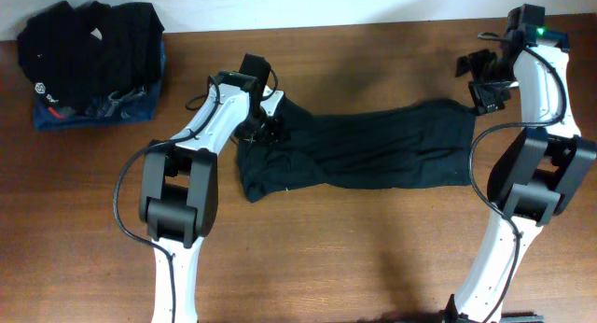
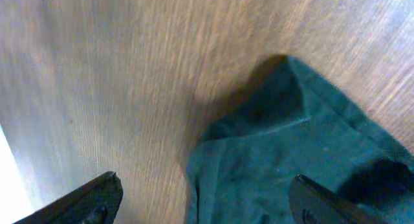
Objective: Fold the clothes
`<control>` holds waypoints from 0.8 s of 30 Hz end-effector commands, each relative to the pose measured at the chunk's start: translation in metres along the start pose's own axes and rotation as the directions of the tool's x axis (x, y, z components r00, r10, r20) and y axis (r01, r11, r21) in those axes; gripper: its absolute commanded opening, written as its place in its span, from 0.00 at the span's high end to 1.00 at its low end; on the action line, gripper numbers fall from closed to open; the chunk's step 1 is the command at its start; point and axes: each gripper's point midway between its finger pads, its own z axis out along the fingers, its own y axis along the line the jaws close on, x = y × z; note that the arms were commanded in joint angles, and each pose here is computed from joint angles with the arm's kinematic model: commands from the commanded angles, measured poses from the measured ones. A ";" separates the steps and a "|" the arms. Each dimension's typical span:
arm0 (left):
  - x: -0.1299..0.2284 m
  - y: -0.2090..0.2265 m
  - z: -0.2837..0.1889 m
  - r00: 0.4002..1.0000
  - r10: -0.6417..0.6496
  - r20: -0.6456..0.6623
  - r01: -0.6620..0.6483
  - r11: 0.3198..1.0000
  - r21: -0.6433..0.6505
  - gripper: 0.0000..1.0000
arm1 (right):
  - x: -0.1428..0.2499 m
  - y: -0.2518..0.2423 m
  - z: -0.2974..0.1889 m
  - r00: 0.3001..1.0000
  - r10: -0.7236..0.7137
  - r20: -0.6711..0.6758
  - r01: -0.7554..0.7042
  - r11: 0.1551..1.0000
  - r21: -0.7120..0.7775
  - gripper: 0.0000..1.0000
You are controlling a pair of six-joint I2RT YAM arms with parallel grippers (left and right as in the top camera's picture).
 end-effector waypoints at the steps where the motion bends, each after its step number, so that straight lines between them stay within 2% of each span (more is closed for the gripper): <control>1: 0.004 -0.003 0.007 0.999 0.021 -0.024 -0.021 1.000 -0.005 0.83 | -0.015 -0.010 -0.003 0.991 0.115 0.069 -0.118 0.992 0.036 0.13; 17: 0.006 -0.003 0.007 0.999 0.019 -0.031 -0.019 1.000 -0.005 0.83 | -0.028 -0.027 0.008 0.974 0.186 0.125 -0.197 0.978 0.076 0.13; 24: 0.006 -0.003 0.007 0.999 0.019 -0.032 -0.019 1.000 -0.005 0.83 | -0.017 -0.044 0.041 0.976 0.205 0.068 -0.213 0.966 0.145 0.13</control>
